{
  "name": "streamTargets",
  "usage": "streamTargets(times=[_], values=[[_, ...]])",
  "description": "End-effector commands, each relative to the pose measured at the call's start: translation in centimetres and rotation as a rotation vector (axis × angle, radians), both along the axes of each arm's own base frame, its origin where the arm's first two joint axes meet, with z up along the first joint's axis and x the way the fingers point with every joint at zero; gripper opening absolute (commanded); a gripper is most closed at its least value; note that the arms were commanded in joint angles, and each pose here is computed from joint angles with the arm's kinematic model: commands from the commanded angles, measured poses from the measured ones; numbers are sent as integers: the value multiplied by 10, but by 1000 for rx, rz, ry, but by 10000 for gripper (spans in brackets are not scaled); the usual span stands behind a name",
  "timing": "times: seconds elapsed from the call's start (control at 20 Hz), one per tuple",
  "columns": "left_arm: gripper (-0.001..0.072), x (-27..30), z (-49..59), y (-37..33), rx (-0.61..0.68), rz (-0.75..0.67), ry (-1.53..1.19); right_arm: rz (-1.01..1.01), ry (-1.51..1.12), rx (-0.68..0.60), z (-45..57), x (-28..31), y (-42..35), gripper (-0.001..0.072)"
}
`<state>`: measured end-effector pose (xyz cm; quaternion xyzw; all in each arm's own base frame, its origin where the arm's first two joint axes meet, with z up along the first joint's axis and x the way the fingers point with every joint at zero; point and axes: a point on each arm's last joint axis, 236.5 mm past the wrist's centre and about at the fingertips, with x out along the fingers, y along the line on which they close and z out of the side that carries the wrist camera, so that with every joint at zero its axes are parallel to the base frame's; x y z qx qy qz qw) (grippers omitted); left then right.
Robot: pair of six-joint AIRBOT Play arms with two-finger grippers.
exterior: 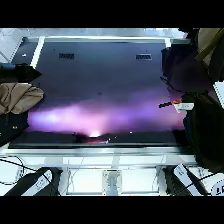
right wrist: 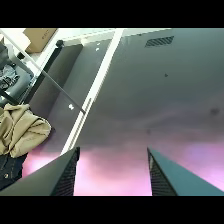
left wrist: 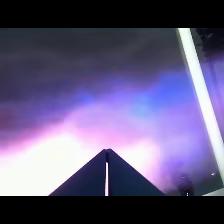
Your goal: Fold the clothes and pants, and hang the long-sleeved shirts on hangers.
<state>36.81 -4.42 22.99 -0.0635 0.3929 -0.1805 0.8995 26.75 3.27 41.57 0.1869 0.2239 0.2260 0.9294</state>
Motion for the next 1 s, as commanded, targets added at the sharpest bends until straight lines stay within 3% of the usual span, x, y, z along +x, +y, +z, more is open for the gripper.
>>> streamTargets(times=[0.0, 0.15, 0.25, 0.3, 0.4, 0.45, 0.55, 0.95], values=[[25, 0, 0, 0, 0, 0, 0, 1, -1, -1, 0, 0, 1, 481], [25, 0, 0, 1, 2, 0, 0, 1, -1, -1, 0, 0, 1, 481], [34, 1, -9, 19, 85, 32, 11, 1, -1, -1, 0, 0, 1, 481], [144, 4, -16, 42, 172, 85, 20, 1, -1, -1, 0, 0, 1, 481], [588, 15, -22, 102, 306, 291, 29, 1, -1, -1, 0, 0, 1, 480], [621, 22, -24, 134, 337, 425, 30, 1, -1, -1, 0, 0, 1, 481], [621, 37, -34, 178, 321, 595, 28, 1, -1, -1, 0, 0, 1, 481], [621, 62, -147, 324, 220, 935, 148, -119, -147, 43, 34, 24, -23, 481]])
